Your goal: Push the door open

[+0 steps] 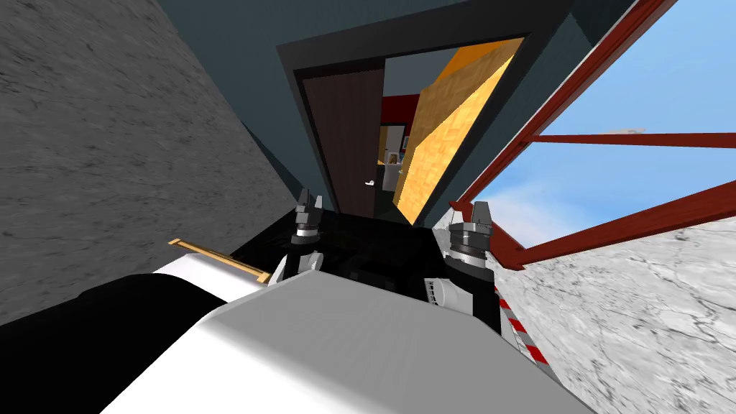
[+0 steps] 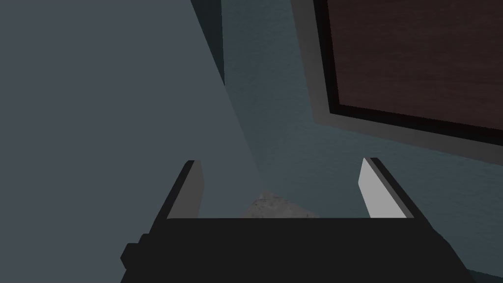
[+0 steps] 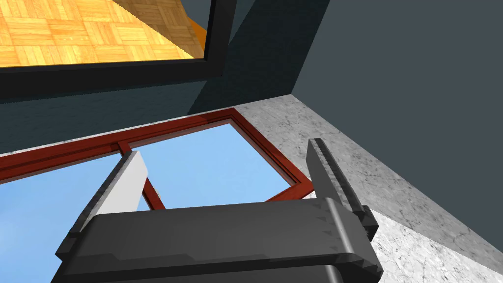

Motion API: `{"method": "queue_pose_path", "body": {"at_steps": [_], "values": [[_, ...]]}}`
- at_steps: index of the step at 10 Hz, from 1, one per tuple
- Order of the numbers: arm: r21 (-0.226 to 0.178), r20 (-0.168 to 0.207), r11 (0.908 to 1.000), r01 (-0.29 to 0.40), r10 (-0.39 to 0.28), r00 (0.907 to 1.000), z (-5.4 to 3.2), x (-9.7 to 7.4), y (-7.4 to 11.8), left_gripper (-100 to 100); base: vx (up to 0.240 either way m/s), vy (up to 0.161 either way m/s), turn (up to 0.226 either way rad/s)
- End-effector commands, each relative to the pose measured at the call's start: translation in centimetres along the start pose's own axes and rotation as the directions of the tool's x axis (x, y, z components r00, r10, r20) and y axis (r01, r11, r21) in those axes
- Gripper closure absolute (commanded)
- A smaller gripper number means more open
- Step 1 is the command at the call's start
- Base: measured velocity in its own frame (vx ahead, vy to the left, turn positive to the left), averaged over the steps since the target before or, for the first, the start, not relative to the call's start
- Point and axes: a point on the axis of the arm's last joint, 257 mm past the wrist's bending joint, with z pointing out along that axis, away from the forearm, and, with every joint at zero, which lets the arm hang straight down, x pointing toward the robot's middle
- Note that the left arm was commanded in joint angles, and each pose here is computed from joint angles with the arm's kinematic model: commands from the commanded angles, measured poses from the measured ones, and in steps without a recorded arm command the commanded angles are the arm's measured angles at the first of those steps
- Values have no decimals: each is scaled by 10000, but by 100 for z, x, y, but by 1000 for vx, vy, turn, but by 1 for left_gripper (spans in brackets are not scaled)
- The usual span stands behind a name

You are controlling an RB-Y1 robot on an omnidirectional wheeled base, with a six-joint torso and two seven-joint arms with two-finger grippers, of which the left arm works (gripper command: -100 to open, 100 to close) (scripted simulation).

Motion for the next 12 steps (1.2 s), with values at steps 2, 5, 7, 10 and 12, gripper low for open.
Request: {"method": "queue_pose_path", "body": {"at_steps": [2, 5, 7, 10, 12], "values": [[-223, -78, 9997, 95, -96, 9999, -25, 33, 168, -100, 122, -6, -15], [-519, -157, 9984, 212, -221, 9996, -60, 75, 386, -100, 129, 12, -16], [-737, -205, 9969, 292, -308, 9993, -88, 105, 544, -100, 133, 16, -17], [-1103, -261, 9930, 420, -451, 9986, -139, 154, 803, -100, 133, 1, -18], [-1302, -284, 9903, 483, -525, 9982, -169, 181, 940, -100, 101, 10, -15]]}}
